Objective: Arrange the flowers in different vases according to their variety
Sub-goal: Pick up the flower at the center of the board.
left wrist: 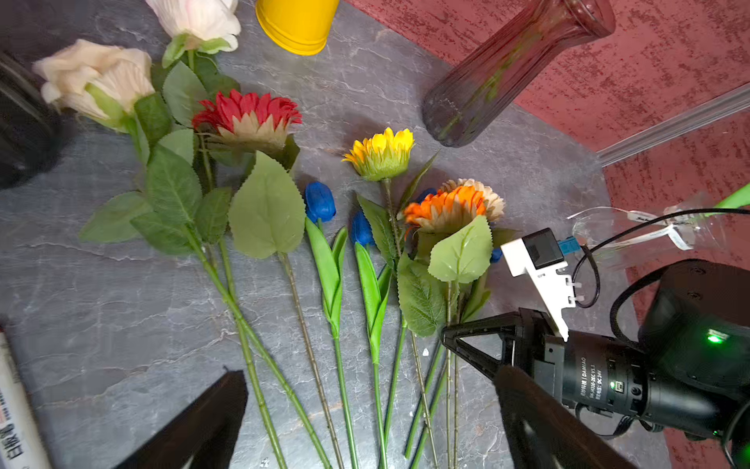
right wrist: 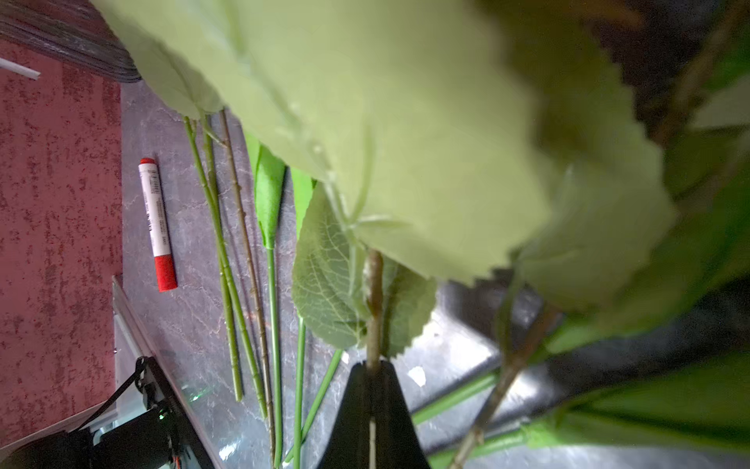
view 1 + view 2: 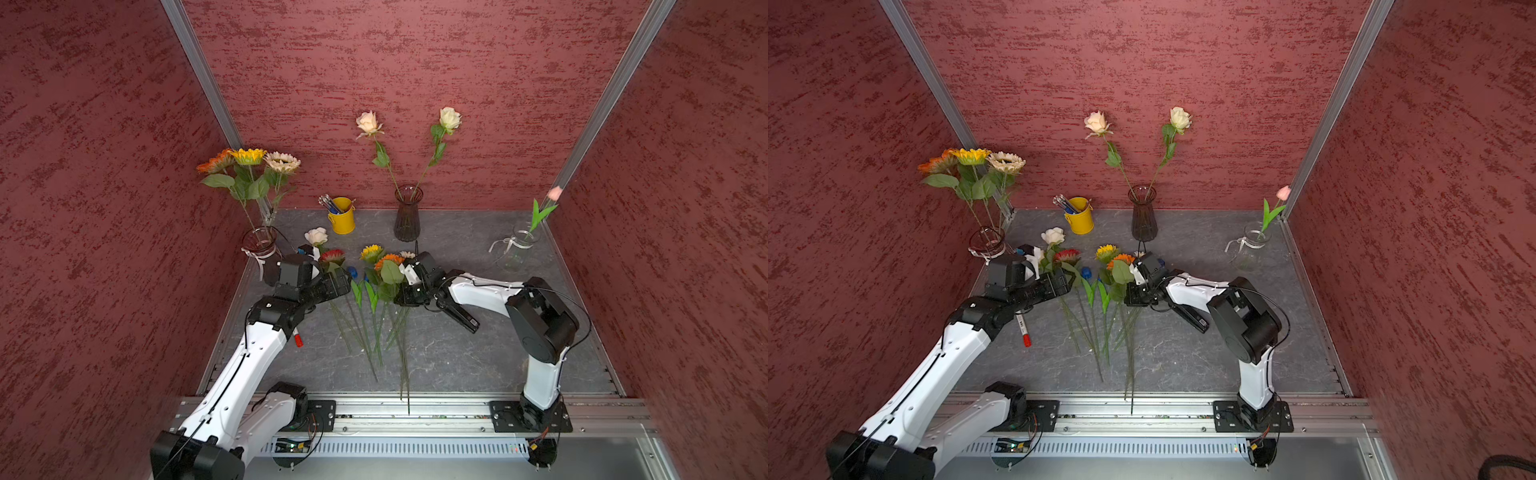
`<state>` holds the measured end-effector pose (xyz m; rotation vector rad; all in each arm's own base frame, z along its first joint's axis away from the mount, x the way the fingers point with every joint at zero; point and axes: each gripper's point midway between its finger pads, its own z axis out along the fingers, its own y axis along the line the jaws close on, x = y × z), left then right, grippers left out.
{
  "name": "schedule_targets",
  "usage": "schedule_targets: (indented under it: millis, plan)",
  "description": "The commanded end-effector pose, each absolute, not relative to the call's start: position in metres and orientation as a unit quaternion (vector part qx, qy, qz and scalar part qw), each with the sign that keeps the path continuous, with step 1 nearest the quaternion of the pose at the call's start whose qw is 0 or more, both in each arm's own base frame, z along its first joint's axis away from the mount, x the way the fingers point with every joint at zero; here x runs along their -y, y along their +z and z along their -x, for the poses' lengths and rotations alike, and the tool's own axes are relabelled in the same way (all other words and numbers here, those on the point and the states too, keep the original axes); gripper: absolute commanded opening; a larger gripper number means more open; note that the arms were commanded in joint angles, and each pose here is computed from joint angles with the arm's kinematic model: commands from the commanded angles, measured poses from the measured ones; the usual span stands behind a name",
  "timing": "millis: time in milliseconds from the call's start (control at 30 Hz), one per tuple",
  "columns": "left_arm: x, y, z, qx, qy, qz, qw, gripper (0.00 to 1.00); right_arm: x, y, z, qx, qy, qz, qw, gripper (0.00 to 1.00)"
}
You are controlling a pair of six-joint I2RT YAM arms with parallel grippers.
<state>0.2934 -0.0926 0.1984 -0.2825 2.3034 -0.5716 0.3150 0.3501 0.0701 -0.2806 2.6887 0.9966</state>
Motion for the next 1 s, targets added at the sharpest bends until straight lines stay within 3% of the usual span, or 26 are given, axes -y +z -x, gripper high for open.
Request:
schedule_targets:
  millis: [0, 333, 967]
  plan:
    - [0.108, 0.199, -0.298, -0.886, -0.259, 0.104, 0.37, 1.0, -0.356, 0.115, -0.32, -0.906, 0.367, 0.111, 0.177, 0.0]
    - [0.174, 0.197, -0.288, -0.836, -0.378, 0.038, 0.395, 0.98, -0.358, 0.174, -0.33, -0.884, 0.392, 0.108, 0.233, 0.0]
    - [0.231, 0.182, -0.295, -0.826, -0.442, -0.01, 0.349, 0.7, -0.382, 0.227, -0.343, -0.848, 0.45, 0.112, 0.257, 0.0]
